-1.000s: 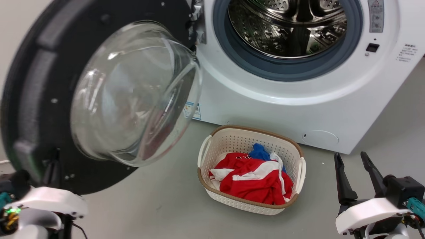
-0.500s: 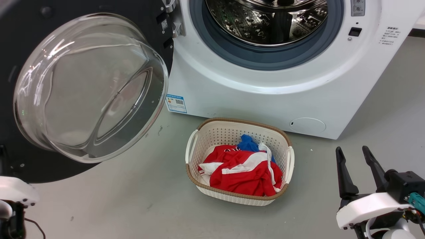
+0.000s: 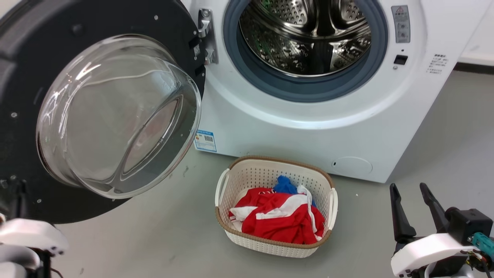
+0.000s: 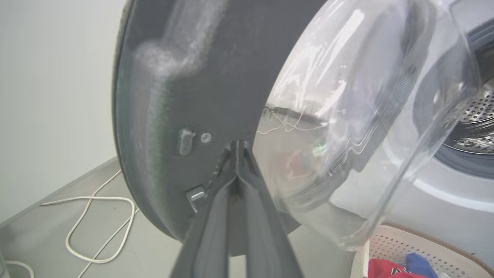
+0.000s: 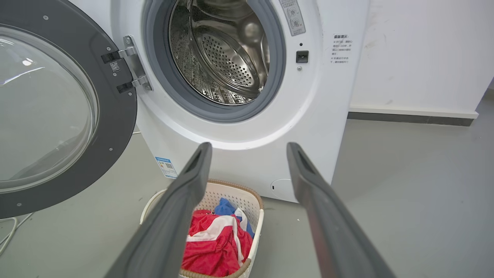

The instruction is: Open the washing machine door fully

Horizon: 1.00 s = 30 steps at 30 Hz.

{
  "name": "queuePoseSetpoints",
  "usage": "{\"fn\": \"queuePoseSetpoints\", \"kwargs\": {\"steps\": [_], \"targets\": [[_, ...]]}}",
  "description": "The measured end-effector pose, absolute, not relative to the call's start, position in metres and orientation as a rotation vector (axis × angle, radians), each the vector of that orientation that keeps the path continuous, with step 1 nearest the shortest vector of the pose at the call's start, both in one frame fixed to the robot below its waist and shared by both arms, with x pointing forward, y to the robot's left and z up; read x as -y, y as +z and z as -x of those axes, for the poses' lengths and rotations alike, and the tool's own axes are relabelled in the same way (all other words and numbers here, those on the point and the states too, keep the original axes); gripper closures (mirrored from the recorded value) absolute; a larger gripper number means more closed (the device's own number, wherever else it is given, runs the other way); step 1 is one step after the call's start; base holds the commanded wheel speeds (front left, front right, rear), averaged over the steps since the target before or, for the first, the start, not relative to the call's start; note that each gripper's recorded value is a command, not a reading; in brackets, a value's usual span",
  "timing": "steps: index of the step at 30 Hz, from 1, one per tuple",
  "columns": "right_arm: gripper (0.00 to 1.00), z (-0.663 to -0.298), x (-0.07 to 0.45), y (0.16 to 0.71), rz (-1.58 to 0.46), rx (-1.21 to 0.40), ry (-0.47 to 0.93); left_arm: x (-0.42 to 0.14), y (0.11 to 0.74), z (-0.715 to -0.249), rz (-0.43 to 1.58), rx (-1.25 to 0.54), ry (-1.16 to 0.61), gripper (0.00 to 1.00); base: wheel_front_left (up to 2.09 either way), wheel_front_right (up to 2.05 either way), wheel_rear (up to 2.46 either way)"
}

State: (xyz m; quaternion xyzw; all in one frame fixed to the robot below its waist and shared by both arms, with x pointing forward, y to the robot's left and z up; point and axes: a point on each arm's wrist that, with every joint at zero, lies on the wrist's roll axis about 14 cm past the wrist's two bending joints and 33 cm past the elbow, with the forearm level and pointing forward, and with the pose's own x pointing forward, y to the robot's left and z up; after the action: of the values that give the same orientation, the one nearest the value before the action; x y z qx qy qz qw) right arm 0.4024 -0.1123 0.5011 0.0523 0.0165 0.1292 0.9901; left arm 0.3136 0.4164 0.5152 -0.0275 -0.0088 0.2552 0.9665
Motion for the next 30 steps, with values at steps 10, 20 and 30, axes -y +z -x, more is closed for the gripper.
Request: {"fn": "queuePoseSetpoints", "kwargs": {"steps": [10, 20, 30], "targets": [[0.00, -0.384, 0.118, 0.512, -0.097, -0.009, 0.248, -0.332, 0.512, -0.300, 0.076, 0.049, 0.354, 1.00, 0.00, 0.00, 0.00], [0.00, -0.368, 0.142, 0.518, -0.070, 0.000, 0.184, -0.219, 0.523, -0.330, 0.121, 0.039, 0.041, 1.00, 0.00, 0.00, 0.00], [0.00, -0.347, 0.171, 0.516, -0.044, -0.015, 0.097, -0.160, 0.522, -0.360, 0.077, 0.023, -0.140, 0.58, 0.00, 0.00, 0.00]]}}
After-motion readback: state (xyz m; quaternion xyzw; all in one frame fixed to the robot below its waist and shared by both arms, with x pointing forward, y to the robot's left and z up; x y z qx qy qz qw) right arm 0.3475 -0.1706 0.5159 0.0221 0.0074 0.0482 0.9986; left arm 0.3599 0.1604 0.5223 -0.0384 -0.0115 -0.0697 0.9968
